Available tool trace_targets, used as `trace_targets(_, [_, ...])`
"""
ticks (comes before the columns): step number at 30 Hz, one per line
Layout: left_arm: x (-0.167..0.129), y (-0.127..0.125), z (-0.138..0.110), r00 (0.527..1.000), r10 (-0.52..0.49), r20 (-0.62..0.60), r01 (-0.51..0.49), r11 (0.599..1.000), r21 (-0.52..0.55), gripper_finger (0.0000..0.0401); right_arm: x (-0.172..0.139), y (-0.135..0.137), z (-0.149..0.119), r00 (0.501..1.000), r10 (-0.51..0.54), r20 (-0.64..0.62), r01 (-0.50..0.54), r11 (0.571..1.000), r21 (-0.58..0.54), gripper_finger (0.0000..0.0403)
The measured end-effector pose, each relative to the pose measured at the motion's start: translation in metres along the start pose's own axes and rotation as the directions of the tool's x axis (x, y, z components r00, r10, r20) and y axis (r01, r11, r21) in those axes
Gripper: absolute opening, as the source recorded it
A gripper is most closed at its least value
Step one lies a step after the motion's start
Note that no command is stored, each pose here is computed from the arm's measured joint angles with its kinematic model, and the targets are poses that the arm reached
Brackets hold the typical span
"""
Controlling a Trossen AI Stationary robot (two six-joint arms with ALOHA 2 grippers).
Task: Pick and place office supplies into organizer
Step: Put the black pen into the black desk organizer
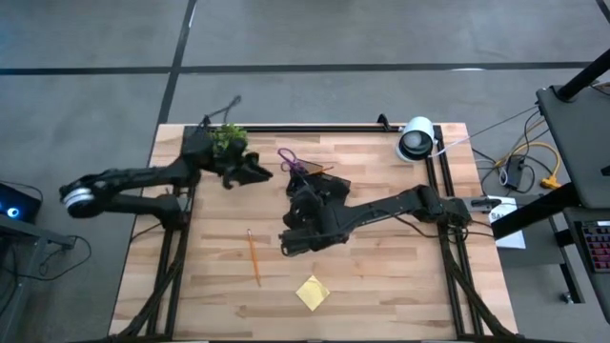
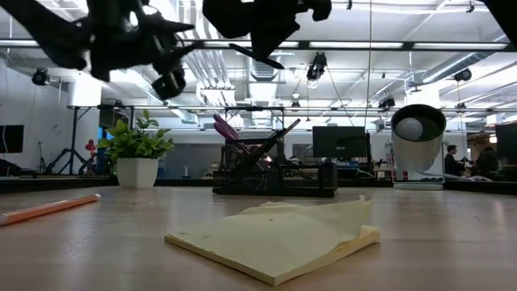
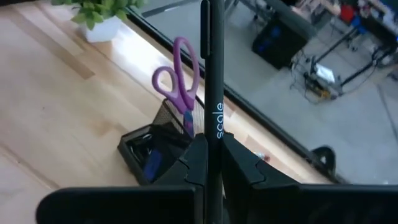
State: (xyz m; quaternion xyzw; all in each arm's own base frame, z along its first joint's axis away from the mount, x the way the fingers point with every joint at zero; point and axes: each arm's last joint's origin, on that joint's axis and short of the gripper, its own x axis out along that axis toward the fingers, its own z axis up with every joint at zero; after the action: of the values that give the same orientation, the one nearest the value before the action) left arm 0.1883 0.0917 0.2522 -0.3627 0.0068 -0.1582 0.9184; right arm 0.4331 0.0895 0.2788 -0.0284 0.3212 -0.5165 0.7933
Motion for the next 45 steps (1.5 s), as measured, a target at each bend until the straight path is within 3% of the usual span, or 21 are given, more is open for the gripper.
trace_targets(11, [0.039, 0.017, 0.046, 0.992, -0.094, -0.087, 0.107, 0.982, 0.156, 0.0206, 0.000, 0.000, -0.002, 1.000, -0.016, 0.022, 0.017, 0.999, -0.044, 0.0013])
trace_targets(25, [0.049, 0.038, 0.051, 0.990, -0.076, -0.116, 0.094, 0.983, 0.157, 0.0164, 0.004, -0.001, -0.001, 1.000, -0.022, 0.011, 0.022, 1.000, -0.017, 0.0013])
trace_targets(36, [0.031, 0.036, 0.065, 0.998, -0.036, -0.055, 0.047, 0.975, 0.216, 0.0175, 0.005, -0.001, -0.002, 1.000, -0.008, -0.019, 0.008, 1.000, -0.021, 0.0013])
trace_targets(45, [0.034, 0.048, 0.052, 0.993, 0.033, -0.113, -0.006, 0.972, 0.235, 0.0188, 0.006, -0.001, -0.001, 1.000, -0.012, -0.022, 0.012, 1.000, -0.018, 0.0013])
